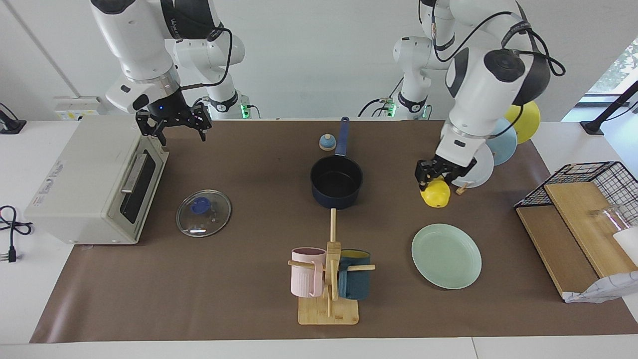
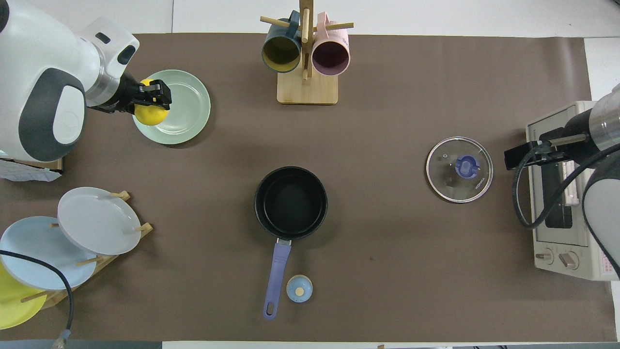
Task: Transfer potato from pot to plate
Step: 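Lower the potato onto the green plate and open the left gripper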
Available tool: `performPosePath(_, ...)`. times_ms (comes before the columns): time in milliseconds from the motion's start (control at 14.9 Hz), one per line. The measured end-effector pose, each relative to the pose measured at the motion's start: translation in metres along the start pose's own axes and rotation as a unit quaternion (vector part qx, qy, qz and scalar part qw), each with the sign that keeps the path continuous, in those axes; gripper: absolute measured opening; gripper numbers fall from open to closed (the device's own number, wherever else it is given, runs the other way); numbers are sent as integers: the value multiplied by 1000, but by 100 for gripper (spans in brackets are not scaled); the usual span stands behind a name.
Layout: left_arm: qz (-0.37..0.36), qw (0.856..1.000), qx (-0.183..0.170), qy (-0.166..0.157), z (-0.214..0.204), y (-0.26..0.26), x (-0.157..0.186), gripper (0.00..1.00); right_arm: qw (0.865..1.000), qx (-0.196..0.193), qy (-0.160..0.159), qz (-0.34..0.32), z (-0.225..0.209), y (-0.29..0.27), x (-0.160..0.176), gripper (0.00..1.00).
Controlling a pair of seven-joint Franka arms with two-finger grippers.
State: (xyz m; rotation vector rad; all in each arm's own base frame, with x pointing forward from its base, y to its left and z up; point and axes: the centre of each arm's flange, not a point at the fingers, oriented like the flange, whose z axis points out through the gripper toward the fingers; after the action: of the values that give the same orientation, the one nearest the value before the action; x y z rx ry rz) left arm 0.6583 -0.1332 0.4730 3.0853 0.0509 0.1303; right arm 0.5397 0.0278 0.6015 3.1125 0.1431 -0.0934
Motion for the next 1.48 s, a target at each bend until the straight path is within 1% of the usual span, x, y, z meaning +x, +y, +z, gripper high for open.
performPosePath(202, 20, 1000, -1, 17, 60, -17, 27, 65, 999, 1, -20, 29, 6, 12, -3, 100)
performPosePath(404, 27, 999, 6, 33, 108, -21, 40, 65, 999, 1, -17, 33, 6, 11, -1, 100)
performPosePath(538, 29, 999, 8, 30, 119, -22, 42, 65, 999, 1, -18, 35, 8, 13, 0, 100)
performPosePath(740, 31, 999, 8, 25, 126, -21, 40, 65, 999, 1, -23, 39, 12, 18, 1, 100)
performPosePath(1009, 37, 999, 19, 8, 142, -24, 31, 65, 999, 2, -31, 39, 20, 18, 5, 100)
performPosePath(1211, 39, 999, 20, 6, 144, -24, 30, 65, 998, 3, -33, 50, 20, 30, 4, 100)
performPosePath(1278, 39, 999, 21, 6, 144, -24, 29, 70, 998, 3, -33, 52, 20, 32, 3, 100)
performPosePath(1345, 40, 999, 21, 5, 144, -24, 29, 70, 998, 3, -33, 52, 20, 32, 3, 100)
performPosePath(1413, 40, 999, 21, 5, 145, -24, 29, 74, 998, 3, -33, 52, 20, 32, 3, 100)
performPosePath(1480, 41, 999, 21, 5, 144, -24, 29, 85, 998, 3, -32, 52, 20, 32, 3, 100)
